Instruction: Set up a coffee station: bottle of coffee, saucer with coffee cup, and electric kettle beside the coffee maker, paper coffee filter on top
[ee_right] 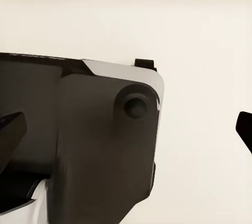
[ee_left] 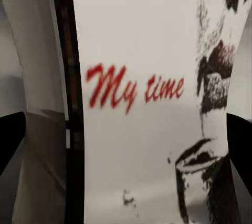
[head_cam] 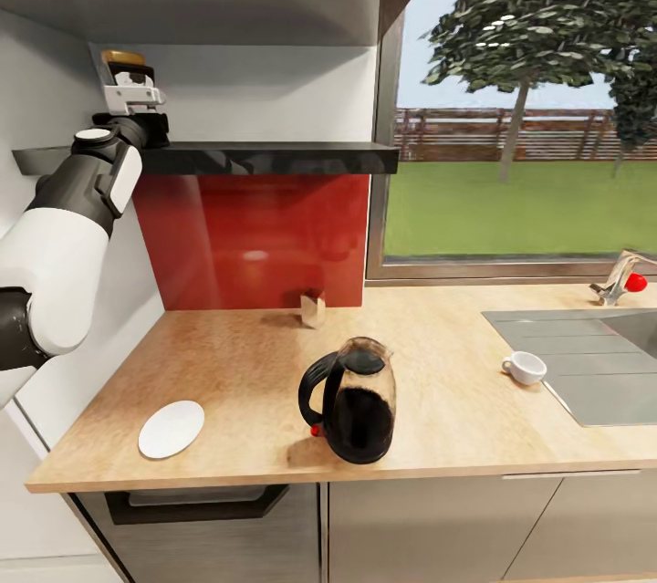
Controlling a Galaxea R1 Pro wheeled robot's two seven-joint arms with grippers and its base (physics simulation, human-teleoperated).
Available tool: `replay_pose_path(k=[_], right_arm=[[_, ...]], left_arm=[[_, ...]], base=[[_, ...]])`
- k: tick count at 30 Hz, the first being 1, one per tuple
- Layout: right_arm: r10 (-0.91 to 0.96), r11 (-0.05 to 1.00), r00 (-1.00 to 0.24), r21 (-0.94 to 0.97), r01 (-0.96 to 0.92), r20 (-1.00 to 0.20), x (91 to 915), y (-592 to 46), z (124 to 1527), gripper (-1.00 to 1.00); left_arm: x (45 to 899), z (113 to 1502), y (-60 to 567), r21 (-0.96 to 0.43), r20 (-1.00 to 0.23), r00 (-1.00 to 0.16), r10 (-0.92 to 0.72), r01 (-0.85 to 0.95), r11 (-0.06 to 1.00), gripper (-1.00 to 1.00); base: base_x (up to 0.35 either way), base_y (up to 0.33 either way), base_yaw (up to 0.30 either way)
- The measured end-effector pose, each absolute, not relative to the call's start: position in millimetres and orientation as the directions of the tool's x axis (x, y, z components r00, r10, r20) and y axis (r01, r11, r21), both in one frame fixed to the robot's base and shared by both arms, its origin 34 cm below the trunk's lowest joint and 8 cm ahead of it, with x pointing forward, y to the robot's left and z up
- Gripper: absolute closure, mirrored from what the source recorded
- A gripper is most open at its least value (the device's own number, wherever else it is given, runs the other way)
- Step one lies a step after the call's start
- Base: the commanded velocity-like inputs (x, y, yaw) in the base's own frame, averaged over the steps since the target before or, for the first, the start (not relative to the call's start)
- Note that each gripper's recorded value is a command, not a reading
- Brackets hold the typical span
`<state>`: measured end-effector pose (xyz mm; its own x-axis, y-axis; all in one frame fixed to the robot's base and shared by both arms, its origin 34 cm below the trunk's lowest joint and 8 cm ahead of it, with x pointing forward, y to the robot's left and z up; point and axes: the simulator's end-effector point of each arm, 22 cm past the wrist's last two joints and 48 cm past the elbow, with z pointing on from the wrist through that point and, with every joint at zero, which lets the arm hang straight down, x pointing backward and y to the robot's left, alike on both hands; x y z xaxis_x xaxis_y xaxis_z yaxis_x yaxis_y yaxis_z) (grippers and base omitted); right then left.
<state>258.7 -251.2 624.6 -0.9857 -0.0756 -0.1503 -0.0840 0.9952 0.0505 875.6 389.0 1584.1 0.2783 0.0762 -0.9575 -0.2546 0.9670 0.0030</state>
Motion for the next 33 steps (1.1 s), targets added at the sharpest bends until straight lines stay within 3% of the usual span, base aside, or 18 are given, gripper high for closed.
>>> replay_pose_path(k=[13,33], right_arm=[[-0.074,0.995,-0.986,0.052,-0.082,-0.152,259.3,-250.2,624.8,-1.00],[-0.075,0.995,-0.986,0.052,-0.083,-0.151,259.1,-250.2,624.7,-1.00]], left_arm=[[876.1,1585.7,376.8,0.011,-0.970,0.233,0.068,-0.235,0.972,1.00],[861.3,1614.8,371.5,0.004,-0.953,0.293,0.074,-0.232,0.973,1.00]], base=[[0.000,0.000,-0.024],[0.000,0.000,-0.254]])
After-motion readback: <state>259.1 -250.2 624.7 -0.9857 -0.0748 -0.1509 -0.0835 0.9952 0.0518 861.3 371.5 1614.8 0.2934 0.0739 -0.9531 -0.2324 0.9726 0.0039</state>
